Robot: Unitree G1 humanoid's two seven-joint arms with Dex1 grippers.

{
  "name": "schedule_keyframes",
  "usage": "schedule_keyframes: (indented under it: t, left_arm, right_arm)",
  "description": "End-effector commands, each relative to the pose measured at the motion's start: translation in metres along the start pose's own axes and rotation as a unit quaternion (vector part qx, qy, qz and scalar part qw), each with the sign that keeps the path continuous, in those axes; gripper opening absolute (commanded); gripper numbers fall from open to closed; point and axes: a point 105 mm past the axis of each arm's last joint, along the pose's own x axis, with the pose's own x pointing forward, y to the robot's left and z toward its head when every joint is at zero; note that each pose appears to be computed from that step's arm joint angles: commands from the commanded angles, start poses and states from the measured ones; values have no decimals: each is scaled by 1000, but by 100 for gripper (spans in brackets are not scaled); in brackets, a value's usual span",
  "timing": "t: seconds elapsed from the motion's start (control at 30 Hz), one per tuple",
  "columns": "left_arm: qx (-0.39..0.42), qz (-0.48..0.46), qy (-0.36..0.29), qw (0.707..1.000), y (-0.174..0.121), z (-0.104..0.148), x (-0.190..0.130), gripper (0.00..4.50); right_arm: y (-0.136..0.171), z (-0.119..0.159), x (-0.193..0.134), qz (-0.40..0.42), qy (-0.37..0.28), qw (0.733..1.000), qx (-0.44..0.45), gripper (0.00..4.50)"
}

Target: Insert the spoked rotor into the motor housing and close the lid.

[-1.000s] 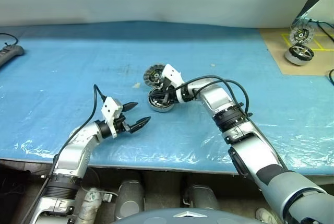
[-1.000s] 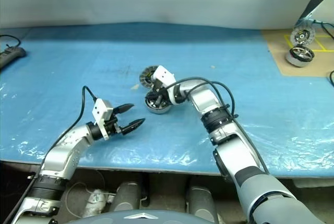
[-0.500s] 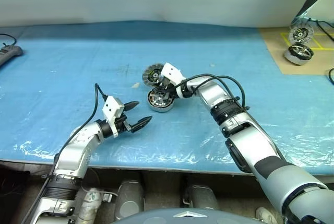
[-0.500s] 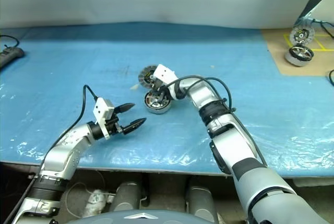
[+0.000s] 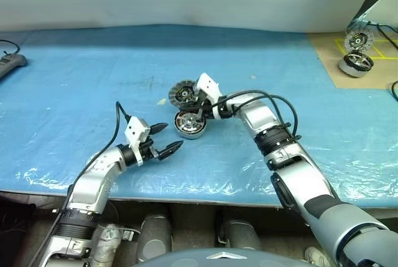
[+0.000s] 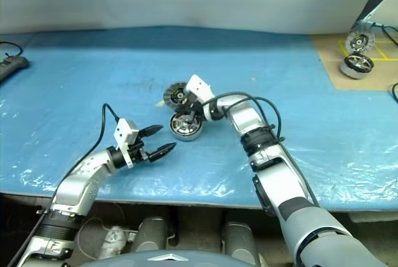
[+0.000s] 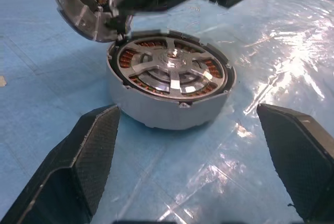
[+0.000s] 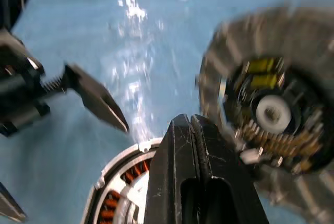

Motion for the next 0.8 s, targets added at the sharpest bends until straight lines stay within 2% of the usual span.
schedule_keyframes:
  t: [0.03, 0.2, 0.27, 0.3, 0.4, 0.5, 0.7, 0.73, 0.8]
  left_arm:
    - [-4, 20, -32, 999, 10, 18, -2, 450]
    - [-23, 67, -55, 996, 39, 27, -8, 450]
    - [-40, 100, -62, 992, 60, 31, -12, 411]
    - [-51, 120, -66, 989, 73, 32, -14, 411]
    - [-56, 141, -72, 986, 96, 34, -16, 334]
    - [-56, 136, -78, 986, 112, 41, -4, 228]
    - [-45, 100, -90, 990, 119, 60, 36, 18]
    - [-47, 98, -86, 990, 118, 63, 44, 4]
    - [-46, 81, -70, 993, 114, 69, 60, 4]
  right_arm:
    - [5, 17, -19, 0, -47, 999, 11, 2]
    - [28, -8, -47, 3, -24, 999, 34, 2]
    - [31, -25, -60, -24, -5, 998, 51, 0]
    - [30, -33, -65, -42, 0, 997, 66, 0]
    - [30, -43, -73, -74, 1, 993, 94, 0]
    - [27, -42, -79, -109, -45, 979, 166, 0]
    - [29, -48, -80, -134, -35, 974, 180, 0]
    - [31, -49, -79, -132, -30, 975, 179, 0]
    - [33, -51, -79, -131, -27, 975, 179, 0]
